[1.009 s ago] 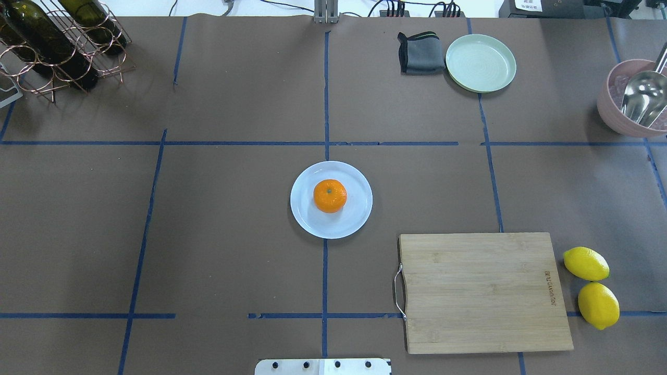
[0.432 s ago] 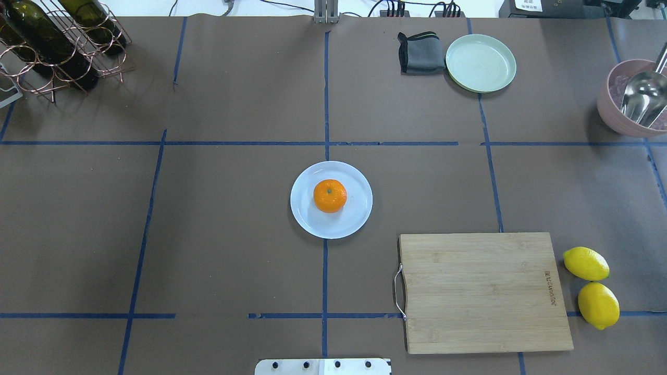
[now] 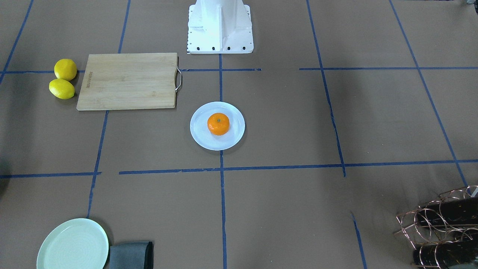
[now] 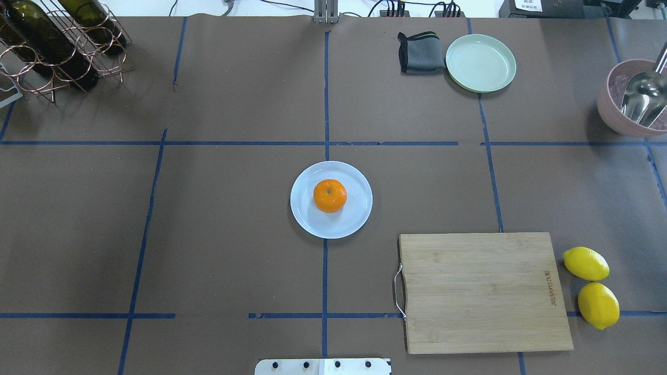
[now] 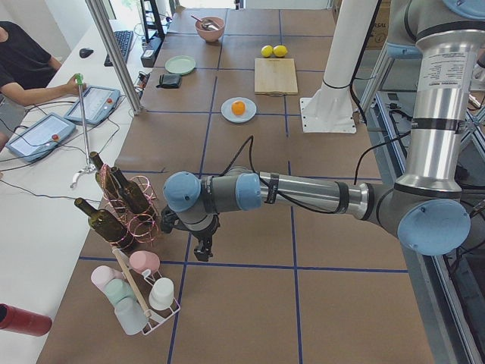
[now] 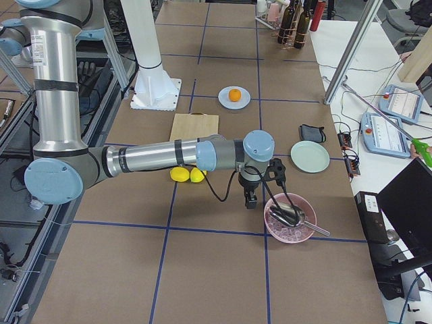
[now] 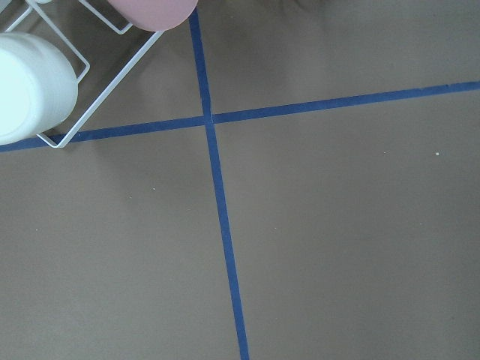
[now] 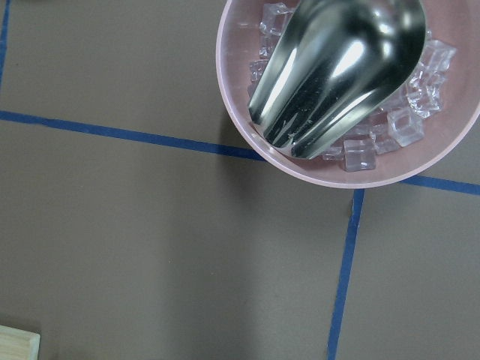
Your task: Pick orange to plate
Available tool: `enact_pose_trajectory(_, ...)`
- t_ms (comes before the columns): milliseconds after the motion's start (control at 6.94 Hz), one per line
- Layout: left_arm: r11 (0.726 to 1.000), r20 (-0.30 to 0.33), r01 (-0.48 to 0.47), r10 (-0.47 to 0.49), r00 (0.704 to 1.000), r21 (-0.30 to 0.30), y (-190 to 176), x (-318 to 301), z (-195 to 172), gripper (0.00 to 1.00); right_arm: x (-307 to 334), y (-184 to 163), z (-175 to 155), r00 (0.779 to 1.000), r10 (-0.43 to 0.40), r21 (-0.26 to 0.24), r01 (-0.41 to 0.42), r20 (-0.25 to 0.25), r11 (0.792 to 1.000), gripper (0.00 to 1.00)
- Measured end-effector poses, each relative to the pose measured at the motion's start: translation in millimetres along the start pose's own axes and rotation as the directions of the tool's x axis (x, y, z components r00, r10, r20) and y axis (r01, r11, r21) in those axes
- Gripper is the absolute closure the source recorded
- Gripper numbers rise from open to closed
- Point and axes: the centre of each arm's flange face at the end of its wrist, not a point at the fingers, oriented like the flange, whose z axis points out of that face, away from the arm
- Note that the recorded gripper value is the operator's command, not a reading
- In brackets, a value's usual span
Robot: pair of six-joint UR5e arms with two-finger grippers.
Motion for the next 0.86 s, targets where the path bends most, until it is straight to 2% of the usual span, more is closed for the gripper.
enact_pose_trajectory(865, 1.0, 0.004, -0.01, 0.01, 1.0, 0.008, -4.2, 4.7, -5.6, 0.0, 14.3, -4.6, -3.0, 1.0, -0.004, 0.007, 0.004, 0.008, 1.0, 0.0)
